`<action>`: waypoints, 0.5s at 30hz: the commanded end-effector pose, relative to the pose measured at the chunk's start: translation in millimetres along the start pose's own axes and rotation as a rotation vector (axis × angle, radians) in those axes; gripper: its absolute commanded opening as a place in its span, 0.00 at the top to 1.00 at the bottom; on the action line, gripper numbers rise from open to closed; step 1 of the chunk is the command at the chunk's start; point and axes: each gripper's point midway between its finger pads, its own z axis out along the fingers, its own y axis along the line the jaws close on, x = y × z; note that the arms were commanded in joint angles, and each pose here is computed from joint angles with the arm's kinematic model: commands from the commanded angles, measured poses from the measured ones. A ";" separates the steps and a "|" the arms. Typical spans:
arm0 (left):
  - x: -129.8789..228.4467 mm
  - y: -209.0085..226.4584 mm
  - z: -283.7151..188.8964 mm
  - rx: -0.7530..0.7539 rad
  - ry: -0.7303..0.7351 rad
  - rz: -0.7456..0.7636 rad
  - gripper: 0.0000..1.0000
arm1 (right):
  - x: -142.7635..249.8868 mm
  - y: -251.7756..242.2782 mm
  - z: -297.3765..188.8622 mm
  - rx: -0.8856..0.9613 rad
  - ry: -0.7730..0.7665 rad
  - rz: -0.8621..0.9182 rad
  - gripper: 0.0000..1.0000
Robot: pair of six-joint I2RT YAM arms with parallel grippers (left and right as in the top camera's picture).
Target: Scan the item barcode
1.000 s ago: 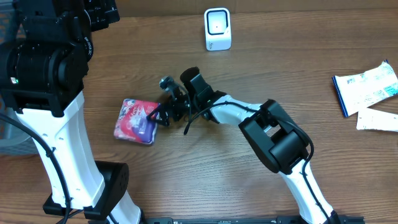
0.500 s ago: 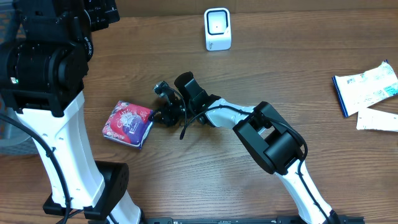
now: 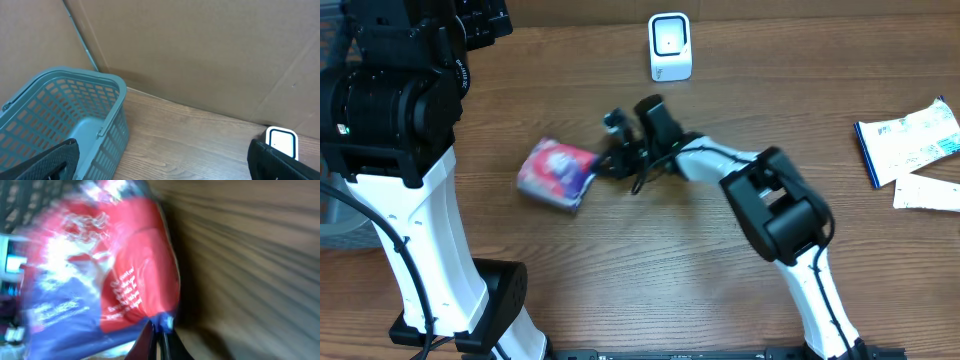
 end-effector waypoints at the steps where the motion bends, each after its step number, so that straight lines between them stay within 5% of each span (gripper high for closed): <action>1: 0.4 2.8 6.4 -0.019 0.005 0.014 0.00 | -28.7 -0.1 -58.0 0.033 -0.053 -0.056 0.96; 14: 0.4 2.8 6.4 -0.019 0.005 0.014 0.00 | -33.0 30.4 -211.6 0.234 -0.089 -0.019 0.96; 15: 0.4 2.8 6.4 -0.019 0.005 0.014 0.00 | -34.0 34.0 -212.9 0.234 -0.093 -0.026 0.82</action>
